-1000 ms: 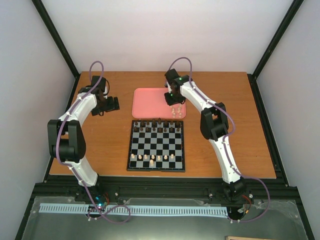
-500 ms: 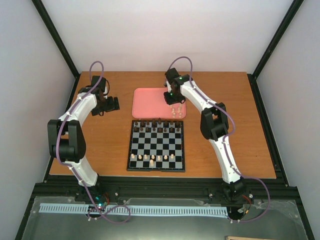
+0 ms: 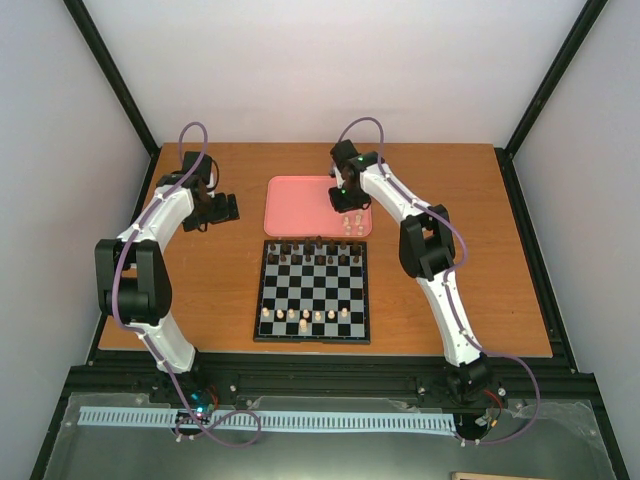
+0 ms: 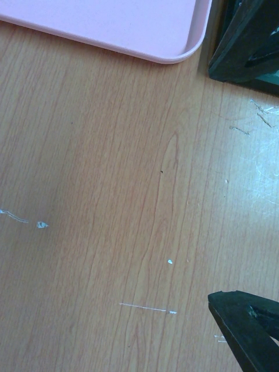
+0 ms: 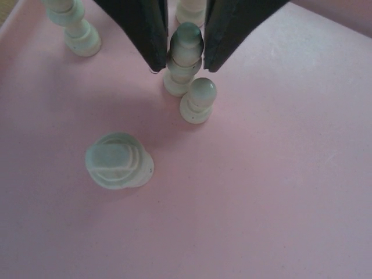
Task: Set up the chess pieces on the board
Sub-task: Pick up the chess piece from the storage box.
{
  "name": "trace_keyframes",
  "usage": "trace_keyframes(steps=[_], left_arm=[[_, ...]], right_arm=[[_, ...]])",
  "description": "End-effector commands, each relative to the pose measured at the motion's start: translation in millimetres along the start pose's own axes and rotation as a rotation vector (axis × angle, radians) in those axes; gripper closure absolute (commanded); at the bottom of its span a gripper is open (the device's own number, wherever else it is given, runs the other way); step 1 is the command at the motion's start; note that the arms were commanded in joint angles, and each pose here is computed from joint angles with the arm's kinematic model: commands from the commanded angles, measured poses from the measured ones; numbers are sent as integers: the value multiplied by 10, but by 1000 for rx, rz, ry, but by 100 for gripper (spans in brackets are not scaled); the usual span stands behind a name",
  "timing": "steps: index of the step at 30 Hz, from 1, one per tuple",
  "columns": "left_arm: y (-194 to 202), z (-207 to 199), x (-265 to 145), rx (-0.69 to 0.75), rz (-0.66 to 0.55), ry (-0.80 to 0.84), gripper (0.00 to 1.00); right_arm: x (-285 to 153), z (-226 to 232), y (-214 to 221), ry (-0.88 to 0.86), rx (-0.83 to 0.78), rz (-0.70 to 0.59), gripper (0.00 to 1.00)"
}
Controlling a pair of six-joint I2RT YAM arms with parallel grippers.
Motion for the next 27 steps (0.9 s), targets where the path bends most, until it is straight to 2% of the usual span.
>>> trace_keyframes(steps=[1, 6, 17, 27], left_arm=[[-51, -18, 1, 5, -9, 0, 0], [-53, -18, 4, 6, -9, 0, 0], [-69, -30, -15, 5, -15, 7, 0], [-55, -32, -30, 3, -20, 11, 0]], right_arm=[[-5, -31, -83, -3, 10, -18, 85], [-92, -35, -114, 1, 5, -34, 89], [-683, 51, -110, -52, -9, -90, 89], [-725, 81, -93, -77, -29, -94, 90]])
Point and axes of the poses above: each gripper's point midway between its finger pads, its own x axis out along the fingers, its own z axis along the line the jaws close on, y = z × x, the point moved 4 cm from there along -x, back along the fingers, and after that the axes turned 13 degrees about x, right-handed, at the moved point
